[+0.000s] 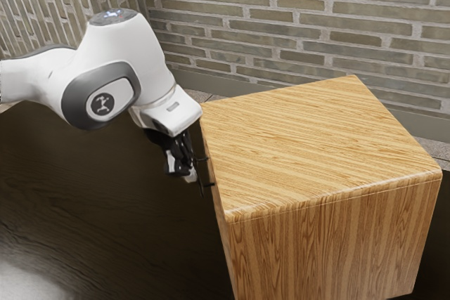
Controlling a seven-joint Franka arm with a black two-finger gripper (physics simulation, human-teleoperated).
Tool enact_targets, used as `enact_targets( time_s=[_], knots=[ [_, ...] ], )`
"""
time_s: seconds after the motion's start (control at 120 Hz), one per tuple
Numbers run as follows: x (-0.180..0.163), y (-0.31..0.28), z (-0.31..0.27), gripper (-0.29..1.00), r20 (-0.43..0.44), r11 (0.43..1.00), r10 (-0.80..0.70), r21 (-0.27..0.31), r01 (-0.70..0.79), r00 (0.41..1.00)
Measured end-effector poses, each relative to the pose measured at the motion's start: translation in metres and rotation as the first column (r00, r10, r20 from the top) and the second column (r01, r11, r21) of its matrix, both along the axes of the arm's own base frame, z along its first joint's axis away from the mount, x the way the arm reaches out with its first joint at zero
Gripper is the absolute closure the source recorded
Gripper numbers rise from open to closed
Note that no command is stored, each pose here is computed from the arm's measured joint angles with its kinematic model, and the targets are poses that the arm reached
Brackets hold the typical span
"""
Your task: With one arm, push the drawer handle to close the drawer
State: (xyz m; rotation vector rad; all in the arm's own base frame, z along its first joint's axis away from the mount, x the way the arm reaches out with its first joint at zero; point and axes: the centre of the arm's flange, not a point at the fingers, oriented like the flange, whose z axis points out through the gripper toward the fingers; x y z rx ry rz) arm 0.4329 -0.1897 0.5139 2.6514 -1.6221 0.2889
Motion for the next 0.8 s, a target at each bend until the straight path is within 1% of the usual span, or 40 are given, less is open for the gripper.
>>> enact_targets(
  time_s=[0.125,0.192,0.208,0.258,0.308,0.325,0.333,0.375,0.408,0.45,0.533,0.617,0.708,0.8],
  knots=[
    [0.007,0.003,-0.002,0.82,-0.002,1.0,0.011,0.002,-0.011,1.0],
    [0.006,0.004,0.0,0.78,-0.002,1.0,0.015,0.0,-0.015,1.0],
    [0.006,0.004,0.0,0.8,-0.001,1.0,0.015,-0.001,-0.015,1.0],
    [0.002,0.003,0.003,0.74,-0.001,1.0,0.011,-0.005,-0.011,1.0],
    [-0.001,0.003,0.009,0.74,0.002,1.0,0.012,-0.009,-0.012,1.0],
    [-0.003,0.003,0.011,0.7,0.003,1.0,0.011,-0.009,-0.011,1.0],
    [-0.005,0.003,0.012,0.63,0.003,1.0,0.011,-0.01,-0.011,1.0],
    [-0.012,0.002,0.02,0.65,0.007,1.0,0.011,-0.011,-0.011,1.0],
    [-0.02,0.004,0.028,0.63,0.017,1.0,0.014,-0.01,-0.014,1.0],
    [-0.029,0.006,0.037,0.57,0.026,1.0,0.021,-0.006,-0.021,0.999],
    [-0.046,0.01,0.056,0.42,0.042,0.999,0.037,0.0,-0.037,0.998],
    [-0.056,0.015,0.066,0.29,0.039,0.998,0.054,0.007,-0.055,0.998],
    [-0.06,0.02,0.066,0.2,0.018,0.997,0.077,0.016,-0.077,0.997],
    [-0.06,0.036,0.063,0.14,-0.011,0.993,0.114,0.008,-0.114,0.993]
  ],
)
